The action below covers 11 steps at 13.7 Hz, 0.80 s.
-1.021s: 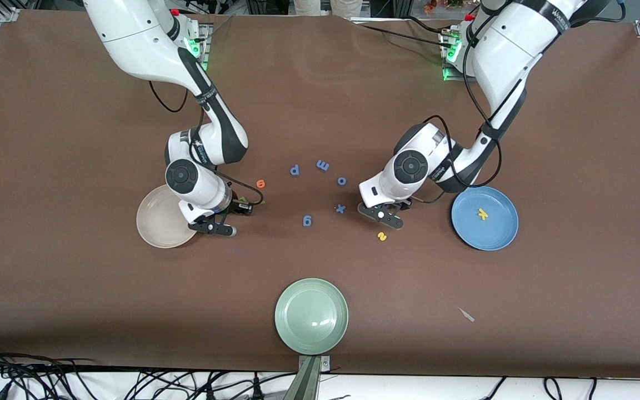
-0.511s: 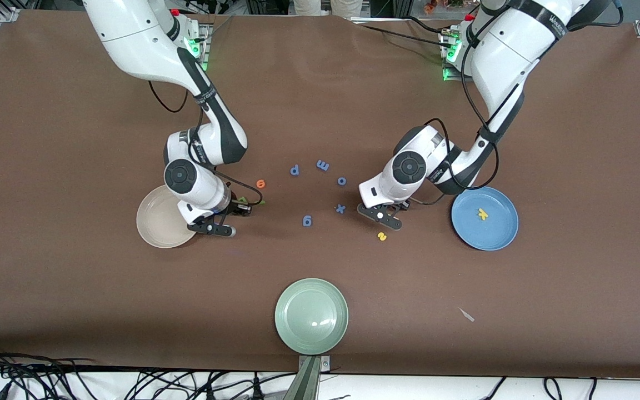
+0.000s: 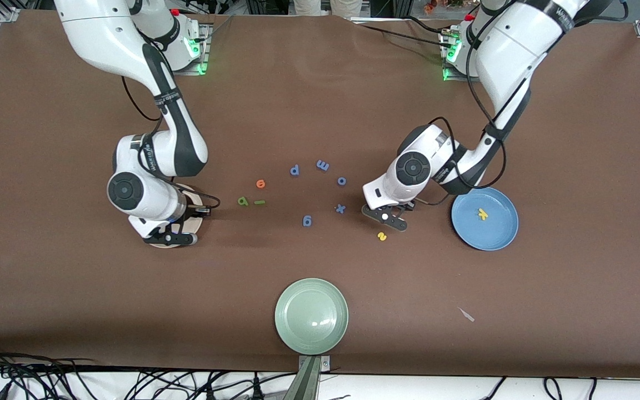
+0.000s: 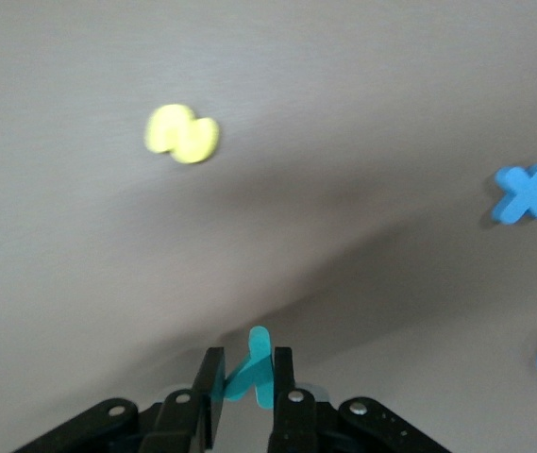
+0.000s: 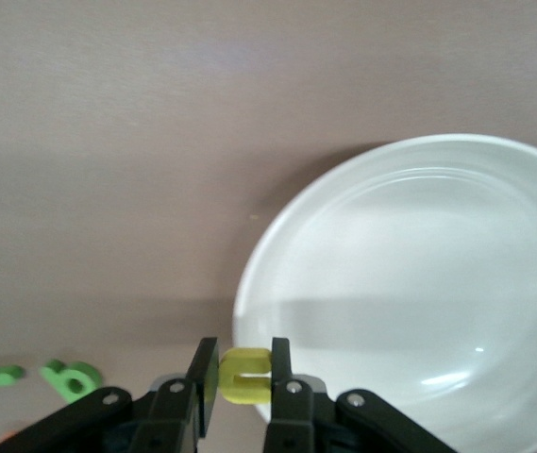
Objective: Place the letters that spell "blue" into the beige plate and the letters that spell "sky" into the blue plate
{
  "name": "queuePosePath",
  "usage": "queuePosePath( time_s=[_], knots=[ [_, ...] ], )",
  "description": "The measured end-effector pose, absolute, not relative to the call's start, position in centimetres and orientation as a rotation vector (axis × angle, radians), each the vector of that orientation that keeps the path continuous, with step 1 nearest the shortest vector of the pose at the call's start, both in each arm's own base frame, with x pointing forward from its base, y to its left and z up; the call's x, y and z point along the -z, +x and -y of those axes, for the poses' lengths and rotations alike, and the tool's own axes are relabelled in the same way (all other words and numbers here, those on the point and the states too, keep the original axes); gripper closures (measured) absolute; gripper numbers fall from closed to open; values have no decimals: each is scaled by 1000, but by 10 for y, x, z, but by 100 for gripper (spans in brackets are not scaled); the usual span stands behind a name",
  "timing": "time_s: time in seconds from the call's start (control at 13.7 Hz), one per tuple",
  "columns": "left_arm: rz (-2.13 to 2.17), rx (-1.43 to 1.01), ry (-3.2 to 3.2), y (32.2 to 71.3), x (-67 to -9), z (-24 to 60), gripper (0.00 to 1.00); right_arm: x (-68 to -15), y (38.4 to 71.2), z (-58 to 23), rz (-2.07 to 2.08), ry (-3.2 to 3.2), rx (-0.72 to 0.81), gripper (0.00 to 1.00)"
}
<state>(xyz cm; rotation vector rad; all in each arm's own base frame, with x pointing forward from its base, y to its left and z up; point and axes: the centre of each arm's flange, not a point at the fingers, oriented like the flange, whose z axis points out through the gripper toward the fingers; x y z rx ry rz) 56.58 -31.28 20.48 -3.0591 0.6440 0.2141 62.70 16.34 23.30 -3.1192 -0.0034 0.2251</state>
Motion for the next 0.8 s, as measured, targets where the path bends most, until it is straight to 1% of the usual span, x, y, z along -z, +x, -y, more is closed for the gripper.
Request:
queuePosePath(
  time_s=[0.07,0.15,0.22,0.29,0.36,0.44,0.51,0.66,0.8],
  knots=[
    [-621,-230,-3038,570,-222,303,75,-231,627,-156,19,-3123,-233,74],
    [-608,-244,-3018,575,-238,291,75,-228,625,-151,29,-3126,-242,70],
    [-617,-263,-2998,580,-249,275,75,-225,623,-150,31,-3127,-249,69],
    [-644,-284,-2982,587,-256,252,75,-223,622,-149,30,-3128,-252,65],
    [-671,-303,-2977,597,-259,223,75,-222,621,-150,29,-3129,-254,55],
    [-695,-318,-2979,606,-258,194,75,-223,621,-151,24,-3128,-252,46],
    [-717,-333,-2974,612,-254,168,75,-223,621,-153,6,-3128,-250,44],
    [-741,-351,-2914,616,-243,130,75,-223,618,-168,-64,-3127,-244,44],
    [-752,-380,-2892,615,-230,114,75,-223,610,-203,-154,-3126,-215,44]
  ],
)
